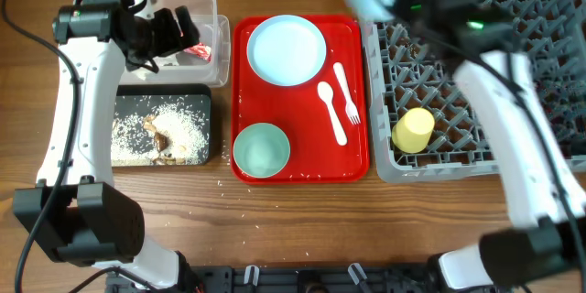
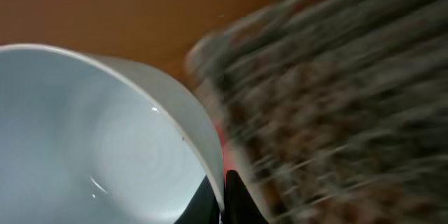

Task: Sort waste into correct bins and load items into the dishwasher rack
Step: 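Lift the blue bowl off the plate and place it in the rack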

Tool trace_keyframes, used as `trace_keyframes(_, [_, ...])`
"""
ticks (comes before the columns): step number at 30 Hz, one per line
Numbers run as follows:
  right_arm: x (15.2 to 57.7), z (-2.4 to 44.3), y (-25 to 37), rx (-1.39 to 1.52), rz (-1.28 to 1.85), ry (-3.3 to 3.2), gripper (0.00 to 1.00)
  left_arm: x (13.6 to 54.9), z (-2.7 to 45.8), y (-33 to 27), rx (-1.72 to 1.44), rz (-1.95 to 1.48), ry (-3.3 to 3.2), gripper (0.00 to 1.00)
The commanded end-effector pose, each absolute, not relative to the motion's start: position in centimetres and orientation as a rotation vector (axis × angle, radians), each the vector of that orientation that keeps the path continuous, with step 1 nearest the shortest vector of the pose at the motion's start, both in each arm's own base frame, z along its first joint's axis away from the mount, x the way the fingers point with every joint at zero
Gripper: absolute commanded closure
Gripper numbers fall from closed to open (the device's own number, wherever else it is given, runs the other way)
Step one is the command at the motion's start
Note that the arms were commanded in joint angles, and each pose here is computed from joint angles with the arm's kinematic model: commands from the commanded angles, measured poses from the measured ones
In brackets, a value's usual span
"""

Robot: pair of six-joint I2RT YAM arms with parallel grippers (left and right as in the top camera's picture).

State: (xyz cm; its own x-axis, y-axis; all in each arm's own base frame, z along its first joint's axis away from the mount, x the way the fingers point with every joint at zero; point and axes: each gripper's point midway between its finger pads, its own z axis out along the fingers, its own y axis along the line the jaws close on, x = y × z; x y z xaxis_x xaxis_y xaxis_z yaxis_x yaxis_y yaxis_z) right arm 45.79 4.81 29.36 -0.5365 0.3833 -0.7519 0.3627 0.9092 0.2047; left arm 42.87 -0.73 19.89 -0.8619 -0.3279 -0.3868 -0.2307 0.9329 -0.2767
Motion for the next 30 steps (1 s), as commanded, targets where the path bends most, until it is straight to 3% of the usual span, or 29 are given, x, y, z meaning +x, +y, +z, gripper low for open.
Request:
trace_keyframes(1, [45.2,30.1,-3.6,0.620,-0.599,2.026,0.96,43.0,21.2,2.2,-0.446,-0.080,2.598,0.00])
trace_keyframes(8, [50.5,22.9,-4.0,0.338,-0.960,2.115,0.96,43.0,21.2,2.2,-0.446,-0.080,2.598,0.00])
trace_keyframes(17, [52.5,17.1,-1.9,0.045,-1.098,2.226,0.96,43.0,21.2,2.2,-0.446,-0.080,2.598,0.00])
trace_keyframes(24, [51.8,18.1,-3.0,0.030,-1.409,2.127,0.96,43.0,21.2,2.2,-0.446,-0.080,2.598,0.00])
trace_keyframes(30, [52.3,17.4,-0.2,-0.142,-1.437,2.138,0.96,43.0,21.2,2.2,-0.446,-0.080,2.598,0.00])
